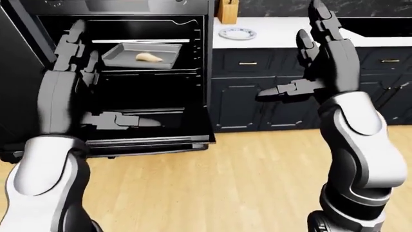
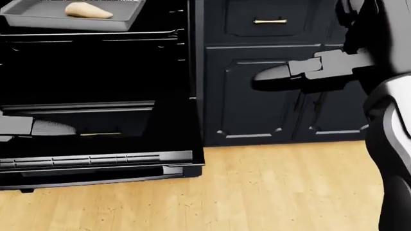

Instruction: Pick the sweet potato from the top rack in the oven and place it on the plate on the counter.

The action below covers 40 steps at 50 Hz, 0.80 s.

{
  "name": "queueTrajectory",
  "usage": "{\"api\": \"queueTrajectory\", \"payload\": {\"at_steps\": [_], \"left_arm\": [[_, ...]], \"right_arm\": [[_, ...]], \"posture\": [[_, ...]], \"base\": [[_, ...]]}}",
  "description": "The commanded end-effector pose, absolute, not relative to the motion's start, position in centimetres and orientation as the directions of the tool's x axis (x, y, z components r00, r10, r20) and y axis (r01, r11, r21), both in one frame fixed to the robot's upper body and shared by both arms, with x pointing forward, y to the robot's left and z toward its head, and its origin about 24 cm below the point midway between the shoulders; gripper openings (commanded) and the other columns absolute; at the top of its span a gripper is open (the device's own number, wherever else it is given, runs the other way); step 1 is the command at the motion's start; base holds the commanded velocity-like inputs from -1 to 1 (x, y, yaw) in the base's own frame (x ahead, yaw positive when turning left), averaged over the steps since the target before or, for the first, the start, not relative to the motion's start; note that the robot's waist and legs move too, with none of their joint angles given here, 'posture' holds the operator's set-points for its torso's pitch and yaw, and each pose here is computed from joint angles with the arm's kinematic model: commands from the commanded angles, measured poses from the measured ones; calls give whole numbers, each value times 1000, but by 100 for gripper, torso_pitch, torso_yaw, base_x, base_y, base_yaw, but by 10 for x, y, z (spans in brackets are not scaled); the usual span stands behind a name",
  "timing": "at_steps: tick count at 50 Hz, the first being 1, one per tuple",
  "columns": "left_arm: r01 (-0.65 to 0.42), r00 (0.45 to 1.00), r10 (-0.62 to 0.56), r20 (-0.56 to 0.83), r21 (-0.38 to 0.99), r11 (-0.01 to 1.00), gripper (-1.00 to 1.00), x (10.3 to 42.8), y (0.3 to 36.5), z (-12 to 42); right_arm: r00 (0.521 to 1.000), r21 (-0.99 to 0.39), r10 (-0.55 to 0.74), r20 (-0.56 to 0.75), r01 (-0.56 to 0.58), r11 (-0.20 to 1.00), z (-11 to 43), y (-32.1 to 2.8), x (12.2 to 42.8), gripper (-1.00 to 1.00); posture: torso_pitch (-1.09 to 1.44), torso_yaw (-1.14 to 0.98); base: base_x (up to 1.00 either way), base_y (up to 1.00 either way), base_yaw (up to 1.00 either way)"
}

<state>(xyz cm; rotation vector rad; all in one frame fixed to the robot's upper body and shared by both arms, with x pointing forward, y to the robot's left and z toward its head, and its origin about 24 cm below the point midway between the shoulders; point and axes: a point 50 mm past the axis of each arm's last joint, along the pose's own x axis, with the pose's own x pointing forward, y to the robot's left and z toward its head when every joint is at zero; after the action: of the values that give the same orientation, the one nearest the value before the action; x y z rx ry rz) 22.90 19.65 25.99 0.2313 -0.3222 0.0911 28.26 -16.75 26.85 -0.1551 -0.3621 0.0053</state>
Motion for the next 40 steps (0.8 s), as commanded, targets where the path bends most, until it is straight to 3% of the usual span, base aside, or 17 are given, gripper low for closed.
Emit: {"api": "queueTrajectory", "payload": {"at_steps": [1, 40], "left_arm": [[-171, 908, 71, 414, 211, 962, 100, 221, 199, 274], [-211, 875, 88, 476, 211, 955, 100, 206, 206, 290]], "right_arm": [[895, -173, 58, 441, 22, 985, 285, -162, 276, 100], [878, -173, 67, 474, 18, 985, 294, -161, 268, 100]], "posture": [[0, 0], [0, 0]], "base": [[47, -34, 0], [10, -69, 0]]}}
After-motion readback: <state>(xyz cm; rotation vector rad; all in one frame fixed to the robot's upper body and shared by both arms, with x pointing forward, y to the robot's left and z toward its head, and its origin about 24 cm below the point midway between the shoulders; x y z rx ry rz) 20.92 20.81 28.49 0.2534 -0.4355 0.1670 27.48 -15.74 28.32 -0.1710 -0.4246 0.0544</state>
